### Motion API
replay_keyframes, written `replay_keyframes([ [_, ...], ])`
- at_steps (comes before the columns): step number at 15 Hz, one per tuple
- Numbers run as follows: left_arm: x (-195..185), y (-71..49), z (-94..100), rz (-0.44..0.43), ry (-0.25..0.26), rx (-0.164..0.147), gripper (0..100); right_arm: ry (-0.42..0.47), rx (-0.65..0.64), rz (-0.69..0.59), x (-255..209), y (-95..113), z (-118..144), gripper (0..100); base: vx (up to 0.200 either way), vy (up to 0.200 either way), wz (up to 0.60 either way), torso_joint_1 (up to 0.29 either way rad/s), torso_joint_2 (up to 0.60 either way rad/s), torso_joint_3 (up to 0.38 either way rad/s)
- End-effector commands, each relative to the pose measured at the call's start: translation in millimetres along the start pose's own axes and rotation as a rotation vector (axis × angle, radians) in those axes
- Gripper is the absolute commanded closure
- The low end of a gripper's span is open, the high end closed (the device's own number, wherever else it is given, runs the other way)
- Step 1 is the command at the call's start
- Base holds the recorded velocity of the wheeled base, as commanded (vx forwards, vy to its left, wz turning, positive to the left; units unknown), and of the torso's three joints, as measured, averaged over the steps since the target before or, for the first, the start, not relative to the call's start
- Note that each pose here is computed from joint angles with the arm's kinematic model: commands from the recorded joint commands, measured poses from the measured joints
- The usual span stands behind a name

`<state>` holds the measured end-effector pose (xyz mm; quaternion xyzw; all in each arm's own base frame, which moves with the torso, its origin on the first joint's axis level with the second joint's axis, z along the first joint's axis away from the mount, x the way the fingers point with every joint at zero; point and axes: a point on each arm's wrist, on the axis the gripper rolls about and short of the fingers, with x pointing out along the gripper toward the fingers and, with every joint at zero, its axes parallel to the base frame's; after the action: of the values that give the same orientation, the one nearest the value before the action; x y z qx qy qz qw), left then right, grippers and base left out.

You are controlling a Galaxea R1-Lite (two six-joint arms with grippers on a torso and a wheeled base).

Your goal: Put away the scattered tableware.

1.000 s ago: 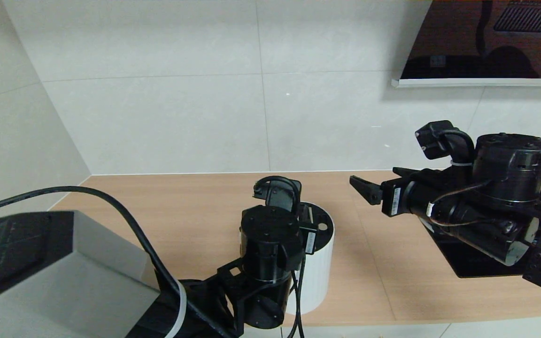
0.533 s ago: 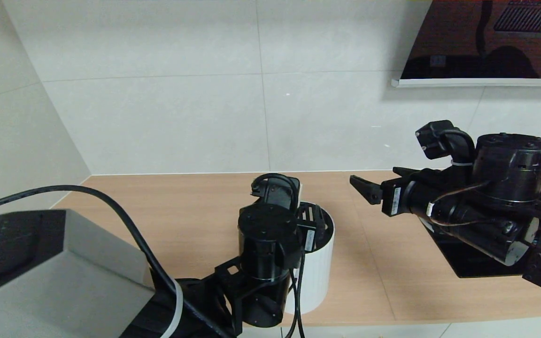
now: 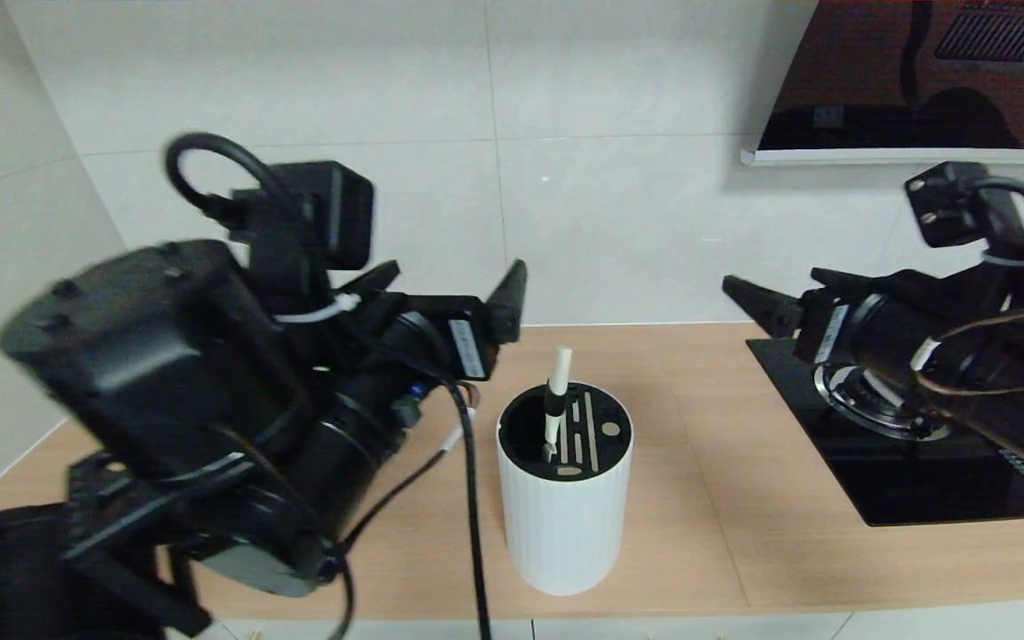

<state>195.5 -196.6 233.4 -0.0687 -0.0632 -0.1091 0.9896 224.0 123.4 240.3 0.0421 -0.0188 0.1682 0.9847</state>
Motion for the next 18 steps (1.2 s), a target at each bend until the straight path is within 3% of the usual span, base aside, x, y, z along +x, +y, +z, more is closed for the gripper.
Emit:
replay_keyframes([
  [1,-51,60.1,54.8,0.042,-0.085,-0.025,0,-0.138,0.015,-0.087,-40,-28,34,0,0.000,0.000,0.00,0.000,0.00,0.000],
  [3,-94,91.9,68.7,0.040,-0.084,-0.010,0,-0.170,0.000,-0.166,-72,-50,36,0,0.000,0.000,0.00,0.000,0.00,0.000],
  [5,-143,124.6,74.0,0.111,-0.094,0.016,0,-0.231,-0.025,-0.214,-118,-64,35,0,0.000,0.000,0.00,0.000,0.00,0.000],
  [8,-224,151.6,72.6,0.199,-0.129,0.049,0,-0.287,-0.047,-0.269,-186,-58,33,0,0.000,0.000,0.00,0.000,0.00,0.000],
  [13,-305,153.0,46.5,0.288,-0.196,0.088,0,-0.237,-0.049,-0.236,-287,-34,0,0,0.000,0.000,0.00,0.000,0.00,0.000],
  [16,-315,148.4,39.3,0.378,-0.225,0.096,0,-0.245,-0.091,-0.184,-319,-26,-24,0,0.000,0.000,0.00,0.000,0.00,0.000],
  [18,-317,145.6,40.3,0.480,-0.243,0.093,0,-0.242,-0.114,-0.237,-324,-21,-34,0,0.000,0.000,0.00,0.000,0.00,0.000],
])
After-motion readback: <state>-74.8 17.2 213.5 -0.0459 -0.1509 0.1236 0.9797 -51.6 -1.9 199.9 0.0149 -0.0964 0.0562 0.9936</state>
